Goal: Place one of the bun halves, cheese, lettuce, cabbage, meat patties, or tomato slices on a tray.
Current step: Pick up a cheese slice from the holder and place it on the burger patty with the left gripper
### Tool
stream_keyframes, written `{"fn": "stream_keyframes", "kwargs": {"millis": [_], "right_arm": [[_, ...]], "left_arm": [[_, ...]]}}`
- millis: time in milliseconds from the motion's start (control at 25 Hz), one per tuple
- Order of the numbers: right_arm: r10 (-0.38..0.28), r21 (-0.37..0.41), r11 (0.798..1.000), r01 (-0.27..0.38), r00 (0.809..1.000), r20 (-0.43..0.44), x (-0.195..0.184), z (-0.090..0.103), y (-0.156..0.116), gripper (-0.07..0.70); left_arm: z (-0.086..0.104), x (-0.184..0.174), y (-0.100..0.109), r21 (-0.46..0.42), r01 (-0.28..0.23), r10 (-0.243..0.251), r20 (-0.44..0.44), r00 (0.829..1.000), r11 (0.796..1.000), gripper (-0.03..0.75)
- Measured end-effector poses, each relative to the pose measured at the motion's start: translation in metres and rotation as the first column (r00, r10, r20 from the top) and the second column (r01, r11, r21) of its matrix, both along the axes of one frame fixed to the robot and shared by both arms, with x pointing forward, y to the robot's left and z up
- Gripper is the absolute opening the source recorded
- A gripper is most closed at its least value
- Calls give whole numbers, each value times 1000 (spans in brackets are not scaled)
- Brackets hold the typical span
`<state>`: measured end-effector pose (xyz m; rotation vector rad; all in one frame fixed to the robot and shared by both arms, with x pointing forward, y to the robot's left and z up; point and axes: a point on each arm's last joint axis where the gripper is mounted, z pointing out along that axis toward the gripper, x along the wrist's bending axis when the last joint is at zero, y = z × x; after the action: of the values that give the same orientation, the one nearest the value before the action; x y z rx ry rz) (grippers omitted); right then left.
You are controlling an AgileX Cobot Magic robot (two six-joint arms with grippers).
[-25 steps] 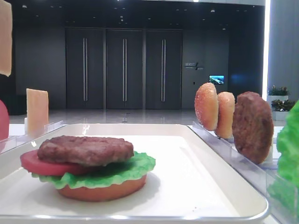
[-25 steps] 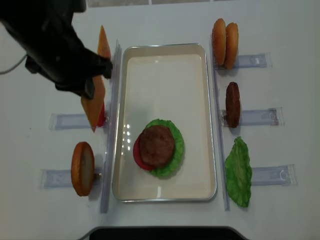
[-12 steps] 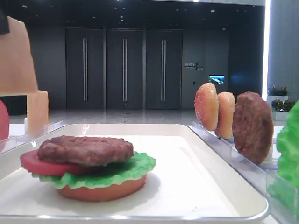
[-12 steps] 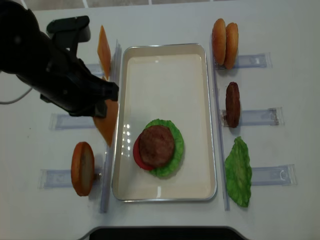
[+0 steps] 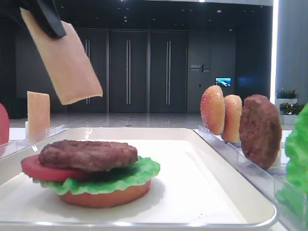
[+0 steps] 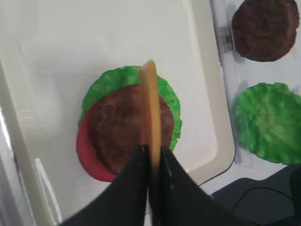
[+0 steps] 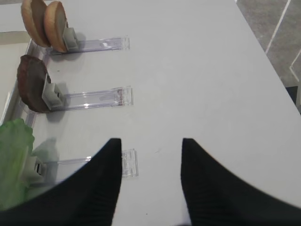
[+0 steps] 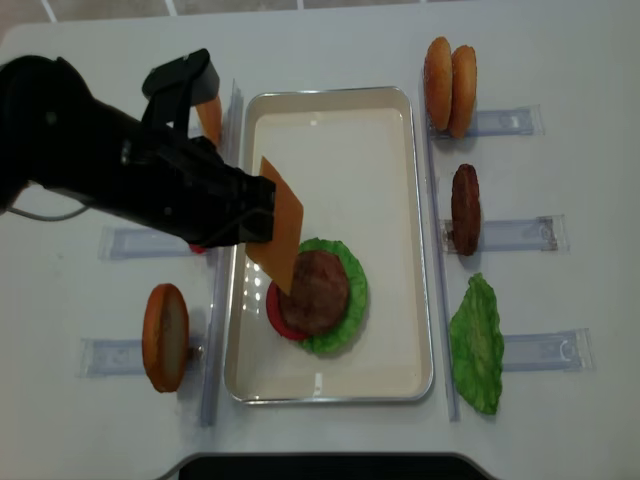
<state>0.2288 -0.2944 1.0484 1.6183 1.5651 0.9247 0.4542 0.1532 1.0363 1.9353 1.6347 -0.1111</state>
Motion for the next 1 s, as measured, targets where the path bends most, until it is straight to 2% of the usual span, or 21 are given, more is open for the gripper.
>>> {"fn": "stream_keyframes", "kwargs": {"millis": [320,440,600,840,1000], "right_arm": [[0,0,1000,0,1000,0,0,0,0,290],[0,0,1000,0,1000,0,0,0,0,290],[0,0,1000,0,1000,0,0,0,0,290],[0,0,1000,0,1000,0,0,0,0,290],[0,0,1000,0,1000,0,0,0,0,290]], "left_arm": [[-11,0,4,-152,16,-16,3,1000,988,24],[-18,1,13,-241,-9,7,-10,1000,970,24],[-27,-4,22,-324,12,-21,-22,1000,946,24],[-35,-13,23,-419,47,-60,-18,998,907,24],[-41,-16,32,-480,20,-37,-26,999,877,24]]}}
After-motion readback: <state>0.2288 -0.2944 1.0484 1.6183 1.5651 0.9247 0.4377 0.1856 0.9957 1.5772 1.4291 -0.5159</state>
